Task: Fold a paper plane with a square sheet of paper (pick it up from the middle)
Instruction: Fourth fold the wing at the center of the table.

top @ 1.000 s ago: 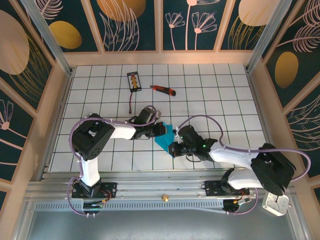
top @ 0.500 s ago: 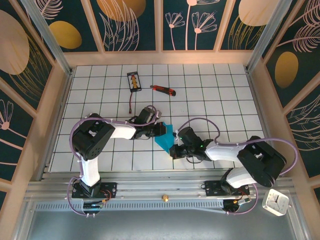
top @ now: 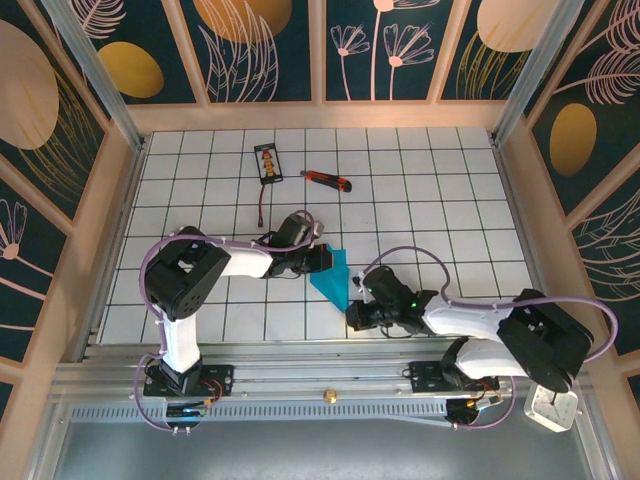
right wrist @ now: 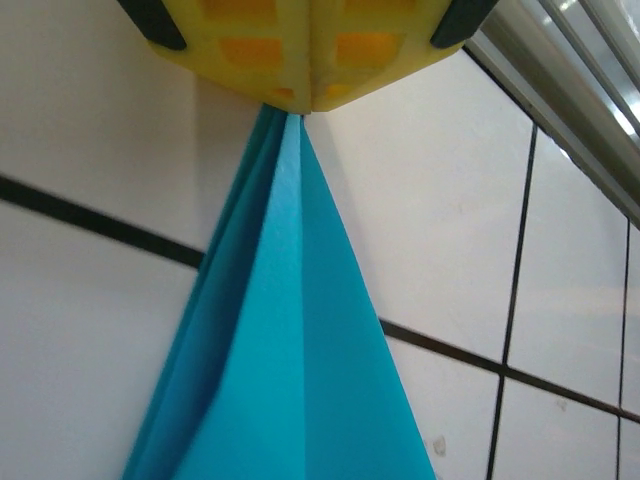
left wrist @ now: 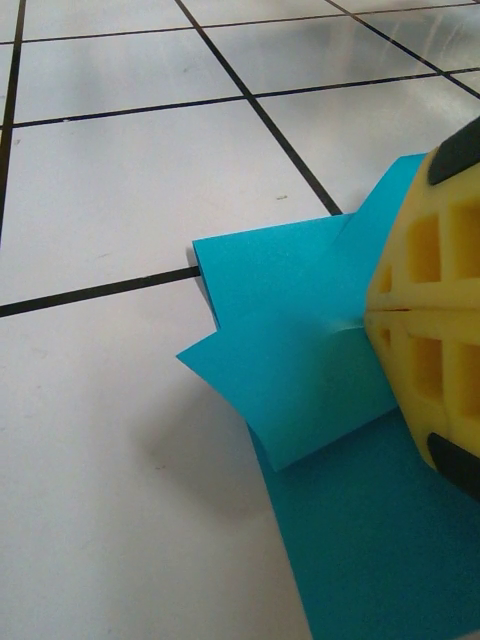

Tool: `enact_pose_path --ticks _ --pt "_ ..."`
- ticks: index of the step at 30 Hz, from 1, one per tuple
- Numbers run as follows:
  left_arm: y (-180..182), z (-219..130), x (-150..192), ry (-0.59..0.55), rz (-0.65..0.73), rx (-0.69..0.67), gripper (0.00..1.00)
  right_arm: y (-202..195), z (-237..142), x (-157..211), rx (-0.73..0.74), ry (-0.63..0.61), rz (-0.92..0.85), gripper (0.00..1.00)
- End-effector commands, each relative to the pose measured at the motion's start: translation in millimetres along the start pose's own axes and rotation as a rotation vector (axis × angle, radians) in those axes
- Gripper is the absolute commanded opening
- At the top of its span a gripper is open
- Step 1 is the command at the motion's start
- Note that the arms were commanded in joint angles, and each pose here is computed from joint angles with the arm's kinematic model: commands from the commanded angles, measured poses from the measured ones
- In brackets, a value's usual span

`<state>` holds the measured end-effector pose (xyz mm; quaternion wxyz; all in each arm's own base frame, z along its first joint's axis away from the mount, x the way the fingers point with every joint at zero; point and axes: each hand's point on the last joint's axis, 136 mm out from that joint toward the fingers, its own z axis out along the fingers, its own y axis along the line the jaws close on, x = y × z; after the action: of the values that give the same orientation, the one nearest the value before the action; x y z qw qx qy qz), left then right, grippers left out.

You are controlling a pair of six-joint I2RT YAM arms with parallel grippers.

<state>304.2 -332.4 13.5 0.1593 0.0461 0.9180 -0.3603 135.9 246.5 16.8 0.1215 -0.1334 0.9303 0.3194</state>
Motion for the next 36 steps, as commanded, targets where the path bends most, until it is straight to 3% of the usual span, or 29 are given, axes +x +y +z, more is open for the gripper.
enact_pose_path --ticks 1,8,19,28,36 --pt "55 8 29 0.074 -0.036 -0.186 0.00 -11 -12 10 0.034 0.042 0.038 0.00" --pt "56 8 30 0.077 -0.039 -0.184 0.00 28 -25 -50 -0.118 -0.110 0.018 0.00" --pt "57 9 32 0.083 -0.041 -0.181 0.00 19 12 -67 -0.091 -0.053 -0.012 0.00" --pt "56 8 31 0.084 -0.035 -0.184 0.00 -22 24 -14 0.000 0.106 0.063 0.00" --pt "58 8 31 0.083 -0.032 -0.192 0.00 -28 14 44 0.028 0.235 0.105 0.00"
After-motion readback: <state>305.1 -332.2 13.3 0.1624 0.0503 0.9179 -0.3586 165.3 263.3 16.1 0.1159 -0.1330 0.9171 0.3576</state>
